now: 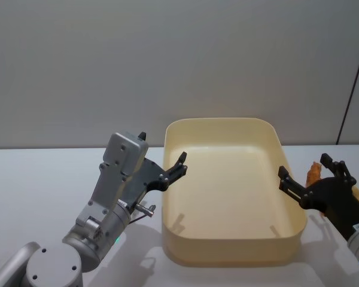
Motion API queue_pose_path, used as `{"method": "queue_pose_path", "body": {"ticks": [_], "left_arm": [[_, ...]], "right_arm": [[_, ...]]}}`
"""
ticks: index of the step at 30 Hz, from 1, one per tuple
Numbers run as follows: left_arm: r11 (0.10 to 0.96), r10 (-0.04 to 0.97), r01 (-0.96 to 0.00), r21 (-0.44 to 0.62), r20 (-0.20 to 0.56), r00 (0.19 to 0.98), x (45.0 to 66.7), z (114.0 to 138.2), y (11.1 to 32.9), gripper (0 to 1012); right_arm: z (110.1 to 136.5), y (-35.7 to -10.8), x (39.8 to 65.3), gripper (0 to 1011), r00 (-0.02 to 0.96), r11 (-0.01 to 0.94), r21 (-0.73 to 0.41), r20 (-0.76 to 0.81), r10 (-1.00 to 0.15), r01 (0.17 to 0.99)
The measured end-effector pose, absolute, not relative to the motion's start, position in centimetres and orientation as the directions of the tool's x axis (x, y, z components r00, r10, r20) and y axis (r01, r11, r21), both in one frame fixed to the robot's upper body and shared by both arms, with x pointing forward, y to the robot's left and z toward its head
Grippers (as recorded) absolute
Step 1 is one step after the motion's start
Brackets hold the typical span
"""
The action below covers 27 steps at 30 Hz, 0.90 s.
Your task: Pick up the toy alternately with two hands and place it into the central storage box.
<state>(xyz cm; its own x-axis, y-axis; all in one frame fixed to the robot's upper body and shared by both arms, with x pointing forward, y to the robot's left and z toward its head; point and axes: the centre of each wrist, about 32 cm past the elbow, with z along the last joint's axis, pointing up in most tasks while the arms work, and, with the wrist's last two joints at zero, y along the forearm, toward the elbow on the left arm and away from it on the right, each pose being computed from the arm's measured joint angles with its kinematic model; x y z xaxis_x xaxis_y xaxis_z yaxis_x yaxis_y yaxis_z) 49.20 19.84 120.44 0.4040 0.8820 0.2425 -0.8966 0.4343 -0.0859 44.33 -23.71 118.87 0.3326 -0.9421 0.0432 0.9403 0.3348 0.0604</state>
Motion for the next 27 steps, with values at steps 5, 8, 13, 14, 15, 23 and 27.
{"method": "queue_pose_path", "body": {"ticks": [5,8,13,14,15,23,27], "left_arm": [[0.434,0.882,-0.897,-0.086,0.242,0.404,49.20,120.44,19.84,1001],[0.434,0.882,-0.897,-0.086,0.242,0.404,49.20,120.44,19.84,1001],[0.434,0.882,-0.897,-0.086,0.242,0.404,49.20,120.44,19.84,1001],[0.434,0.882,-0.897,-0.086,0.242,0.404,49.20,120.44,19.84,1001],[0.434,0.882,-0.897,-0.086,0.242,0.404,49.20,120.44,19.84,1002],[0.434,0.882,-0.897,-0.086,0.242,0.404,49.20,120.44,19.84,1002],[0.434,0.882,-0.897,-0.086,0.242,0.404,49.20,120.44,19.84,1001]], "right_arm": [[118.87,-23.71,44.33,1001,0.333,0.335,0.060,0.043,-0.942,0.940],[118.87,-23.71,44.33,1001,0.333,0.335,0.060,0.043,-0.942,0.940],[118.87,-23.71,44.33,1001,0.333,0.335,0.060,0.043,-0.942,0.940],[118.87,-23.71,44.33,1001,0.333,0.335,0.060,0.043,-0.942,0.940],[118.87,-23.71,44.33,1001,0.333,0.335,0.060,0.043,-0.942,0.940],[118.87,-23.71,44.33,1001,0.333,0.335,0.060,0.043,-0.942,0.940],[118.87,-23.71,44.33,1001,0.333,0.335,0.060,0.043,-0.942,0.940]]}}
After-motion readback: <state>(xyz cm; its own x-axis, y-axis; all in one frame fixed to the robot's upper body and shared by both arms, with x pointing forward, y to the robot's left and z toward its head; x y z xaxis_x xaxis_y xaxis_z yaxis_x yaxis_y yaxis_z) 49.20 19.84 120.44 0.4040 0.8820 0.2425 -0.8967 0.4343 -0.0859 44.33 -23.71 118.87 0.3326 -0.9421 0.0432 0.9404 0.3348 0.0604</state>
